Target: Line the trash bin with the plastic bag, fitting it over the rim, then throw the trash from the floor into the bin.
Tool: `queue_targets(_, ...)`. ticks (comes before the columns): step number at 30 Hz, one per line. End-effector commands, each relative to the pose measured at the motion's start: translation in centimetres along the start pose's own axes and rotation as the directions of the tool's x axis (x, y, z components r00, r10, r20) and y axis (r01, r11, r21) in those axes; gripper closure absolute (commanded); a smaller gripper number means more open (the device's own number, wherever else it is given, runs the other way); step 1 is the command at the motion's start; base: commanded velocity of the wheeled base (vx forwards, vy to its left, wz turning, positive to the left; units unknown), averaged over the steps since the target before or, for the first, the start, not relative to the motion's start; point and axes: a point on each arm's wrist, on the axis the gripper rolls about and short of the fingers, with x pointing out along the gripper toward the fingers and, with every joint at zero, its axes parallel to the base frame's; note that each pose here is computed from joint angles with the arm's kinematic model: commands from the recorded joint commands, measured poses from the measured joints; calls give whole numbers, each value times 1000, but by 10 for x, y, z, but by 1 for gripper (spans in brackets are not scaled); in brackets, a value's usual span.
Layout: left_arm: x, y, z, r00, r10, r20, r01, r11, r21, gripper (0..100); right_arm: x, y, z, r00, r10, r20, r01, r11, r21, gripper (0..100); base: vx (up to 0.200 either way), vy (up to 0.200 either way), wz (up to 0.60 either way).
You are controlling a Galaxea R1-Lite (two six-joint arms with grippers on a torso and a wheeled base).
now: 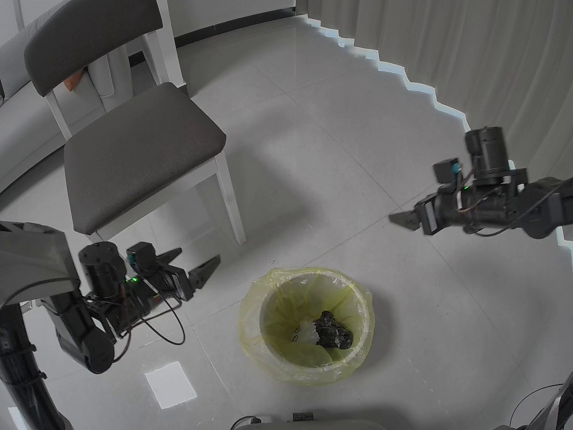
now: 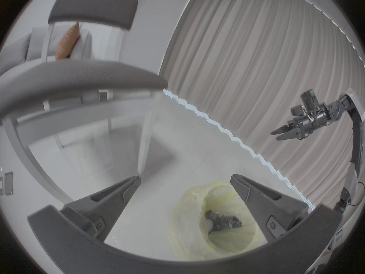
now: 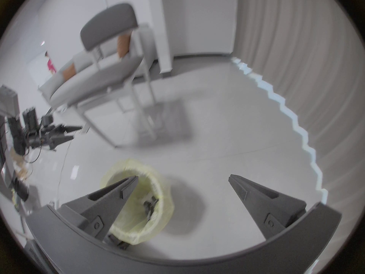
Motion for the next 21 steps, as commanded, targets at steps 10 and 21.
queue_targets(10, -160, -22, 87, 929, 114, 353, -154, 984, 86, 0, -246, 0, -62, 807, -323, 494, 268, 946, 180, 0, 0, 0, 0)
queue_targets(21, -275, -86, 66, 934, 97, 345, -134, 987, 86, 0, -331, 46, -171, 741, -317, 591, 268, 948, 173, 0, 0, 0, 0)
